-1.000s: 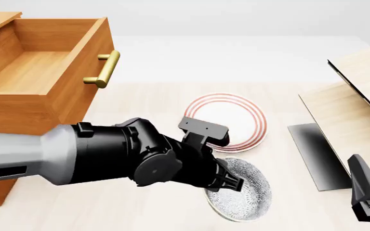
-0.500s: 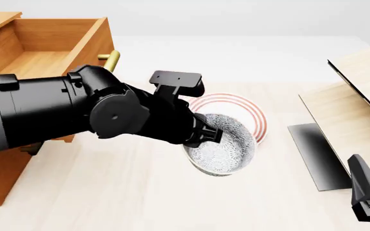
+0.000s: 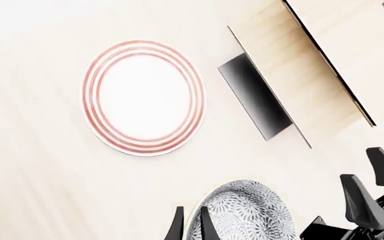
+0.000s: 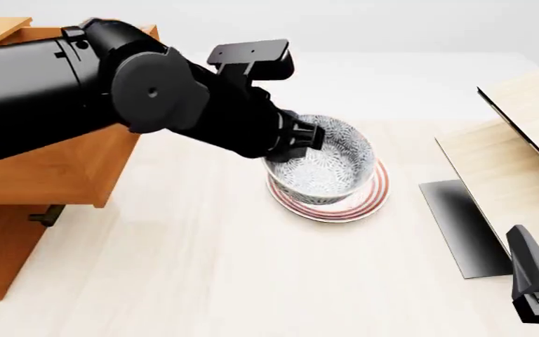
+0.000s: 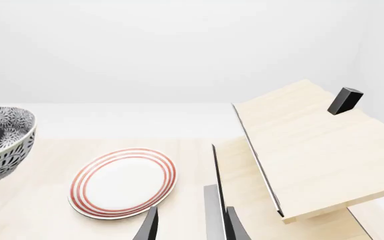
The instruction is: Open the top drawer of the cabinet and put the bowl in it.
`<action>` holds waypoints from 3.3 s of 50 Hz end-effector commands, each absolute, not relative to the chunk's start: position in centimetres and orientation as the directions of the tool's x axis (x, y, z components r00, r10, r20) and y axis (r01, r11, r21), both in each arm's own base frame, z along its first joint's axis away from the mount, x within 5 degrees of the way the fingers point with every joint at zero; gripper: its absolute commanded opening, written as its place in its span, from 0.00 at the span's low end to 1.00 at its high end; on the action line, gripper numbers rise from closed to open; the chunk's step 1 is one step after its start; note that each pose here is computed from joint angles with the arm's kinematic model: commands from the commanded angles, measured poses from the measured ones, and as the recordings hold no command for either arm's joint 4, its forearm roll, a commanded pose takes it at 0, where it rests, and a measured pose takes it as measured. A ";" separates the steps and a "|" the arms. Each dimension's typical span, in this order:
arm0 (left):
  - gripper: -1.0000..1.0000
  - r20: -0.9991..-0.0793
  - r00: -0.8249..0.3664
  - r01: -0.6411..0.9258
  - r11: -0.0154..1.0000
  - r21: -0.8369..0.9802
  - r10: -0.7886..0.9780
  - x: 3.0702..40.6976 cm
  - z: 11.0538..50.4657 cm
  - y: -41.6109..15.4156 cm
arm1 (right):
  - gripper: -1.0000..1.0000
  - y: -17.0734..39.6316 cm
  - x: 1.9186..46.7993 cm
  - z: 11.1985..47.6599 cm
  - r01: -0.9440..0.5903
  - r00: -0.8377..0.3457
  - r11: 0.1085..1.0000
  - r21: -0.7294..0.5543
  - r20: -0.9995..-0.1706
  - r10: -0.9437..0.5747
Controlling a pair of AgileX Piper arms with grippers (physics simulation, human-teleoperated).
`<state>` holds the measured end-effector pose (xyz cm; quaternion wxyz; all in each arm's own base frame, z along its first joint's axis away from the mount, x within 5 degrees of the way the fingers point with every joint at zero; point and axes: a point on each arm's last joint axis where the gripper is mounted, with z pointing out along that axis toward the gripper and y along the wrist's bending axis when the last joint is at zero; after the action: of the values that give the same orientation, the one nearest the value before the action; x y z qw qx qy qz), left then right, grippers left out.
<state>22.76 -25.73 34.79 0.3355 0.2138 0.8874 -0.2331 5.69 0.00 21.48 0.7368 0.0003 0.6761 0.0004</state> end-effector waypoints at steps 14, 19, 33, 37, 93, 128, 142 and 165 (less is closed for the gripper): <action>0.00 -0.735 -0.649 0.531 0.809 -0.253 0.197 25.9 40.3 -26.3 | 1.00 0.0 5.7 21.5 0.000 0.086 1.000 0.000 -0.996 0.000; 0.00 -0.740 -0.646 0.522 0.816 -0.250 0.186 26.4 41.4 -25.9 | 1.00 0.0 5.7 21.5 0.000 0.086 1.000 0.000 -0.996 0.000; 0.00 -0.765 -0.627 0.488 0.840 -0.235 0.150 27.8 44.8 -23.9 | 1.00 0.0 5.7 21.5 0.000 0.086 1.000 0.001 -0.996 0.001; 0.00 -0.768 -0.625 0.480 0.845 -0.237 0.140 28.2 45.4 -23.6 | 1.00 0.0 5.7 21.5 0.000 0.086 1.000 0.000 -0.996 0.000; 0.00 -0.801 -0.593 0.235 0.936 -0.263 -0.076 28.7 49.8 -12.8 | 1.00 0.0 5.7 21.5 0.000 0.086 1.000 0.001 -0.996 0.001; 0.00 -0.794 -0.531 0.009 0.935 -0.355 -0.297 25.8 49.5 -5.9 | 1.00 0.0 5.7 21.5 0.000 0.086 1.000 0.001 -0.996 0.001; 0.00 -0.793 -0.494 -0.052 0.923 -0.382 -0.356 24.2 49.6 -4.1 | 1.00 0.0 5.7 21.5 0.000 0.086 1.000 0.001 -0.996 0.000; 0.00 -0.773 -0.473 -0.178 0.905 -0.385 -0.422 23.7 47.2 -1.2 | 1.00 0.0 5.7 21.4 0.000 0.086 1.000 0.001 -0.996 0.001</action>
<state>23.97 -2.38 48.07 0.4819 -0.1561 0.8511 -0.1377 5.69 0.00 21.48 0.7368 0.0003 0.6761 0.0004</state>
